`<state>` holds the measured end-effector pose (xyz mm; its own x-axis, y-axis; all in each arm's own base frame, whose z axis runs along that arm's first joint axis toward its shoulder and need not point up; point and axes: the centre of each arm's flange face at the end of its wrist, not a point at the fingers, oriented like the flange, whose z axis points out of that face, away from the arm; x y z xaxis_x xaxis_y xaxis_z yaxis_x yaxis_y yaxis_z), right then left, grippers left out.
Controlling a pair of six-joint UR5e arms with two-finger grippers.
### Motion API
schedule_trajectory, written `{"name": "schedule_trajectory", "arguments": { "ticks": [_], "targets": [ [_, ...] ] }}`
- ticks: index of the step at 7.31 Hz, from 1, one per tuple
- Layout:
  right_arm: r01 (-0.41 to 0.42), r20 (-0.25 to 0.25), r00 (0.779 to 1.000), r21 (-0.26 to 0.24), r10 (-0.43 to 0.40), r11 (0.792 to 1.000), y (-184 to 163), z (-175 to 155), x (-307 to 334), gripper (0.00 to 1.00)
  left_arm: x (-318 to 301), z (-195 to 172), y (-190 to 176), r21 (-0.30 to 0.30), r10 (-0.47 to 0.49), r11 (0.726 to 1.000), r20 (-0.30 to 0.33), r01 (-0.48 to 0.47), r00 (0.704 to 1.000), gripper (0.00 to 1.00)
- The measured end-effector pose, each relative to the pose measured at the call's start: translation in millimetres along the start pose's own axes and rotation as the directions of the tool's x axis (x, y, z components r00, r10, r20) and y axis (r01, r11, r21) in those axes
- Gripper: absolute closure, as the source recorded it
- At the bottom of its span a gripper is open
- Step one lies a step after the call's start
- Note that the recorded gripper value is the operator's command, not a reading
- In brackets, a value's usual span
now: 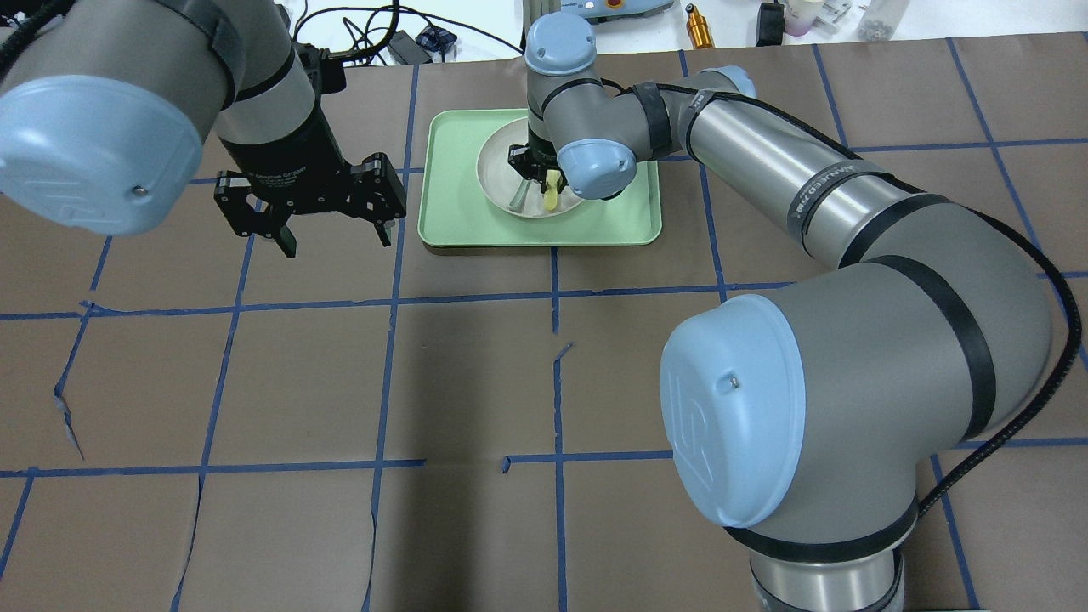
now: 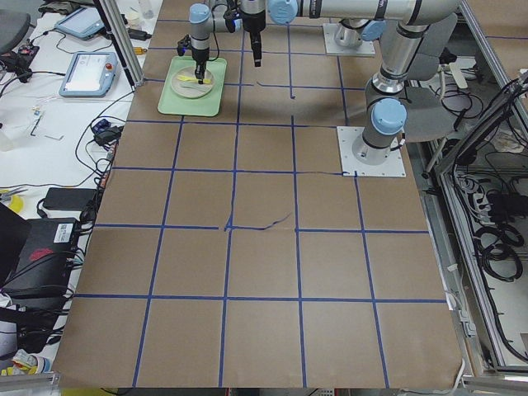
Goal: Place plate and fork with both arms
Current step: 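Lift the fork with the right gripper and move it beside the plate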
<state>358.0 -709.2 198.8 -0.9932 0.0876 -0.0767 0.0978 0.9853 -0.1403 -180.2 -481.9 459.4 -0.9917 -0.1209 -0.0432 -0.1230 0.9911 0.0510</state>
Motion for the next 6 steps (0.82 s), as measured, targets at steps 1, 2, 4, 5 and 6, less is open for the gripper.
{"name": "schedule_trajectory", "arguments": {
  "ticks": [1,2,4,5,6],
  "targets": [
    [0.027,0.003,1.0,0.019,-0.027,0.999,-3,-20,4,0.97,0,0,0,0.0,0.0,1.0,0.0,0.0,1.0,0.0],
    [0.056,-0.001,0.998,0.039,-0.056,0.998,-10,-38,16,0.96,-1,0,0,0.0,0.0,1.0,-0.001,0.0,1.0,0.0],
    [0.121,-0.023,0.992,0.028,-0.121,0.992,-23,-44,70,0.94,-1,0,-1,0.0,-0.001,1.0,0.0,0.001,1.0,0.0],
    [0.149,-0.034,0.988,0.005,-0.149,0.989,-22,-37,91,0.91,-1,1,-1,-0.001,-0.002,1.0,0.0,0.002,1.0,0.0],
    [0.155,-0.041,0.987,-0.018,-0.155,0.988,-17,-27,101,0.76,-1,2,-2,-0.002,-0.002,1.0,0.0,0.002,1.0,0.0]
  ]
}}
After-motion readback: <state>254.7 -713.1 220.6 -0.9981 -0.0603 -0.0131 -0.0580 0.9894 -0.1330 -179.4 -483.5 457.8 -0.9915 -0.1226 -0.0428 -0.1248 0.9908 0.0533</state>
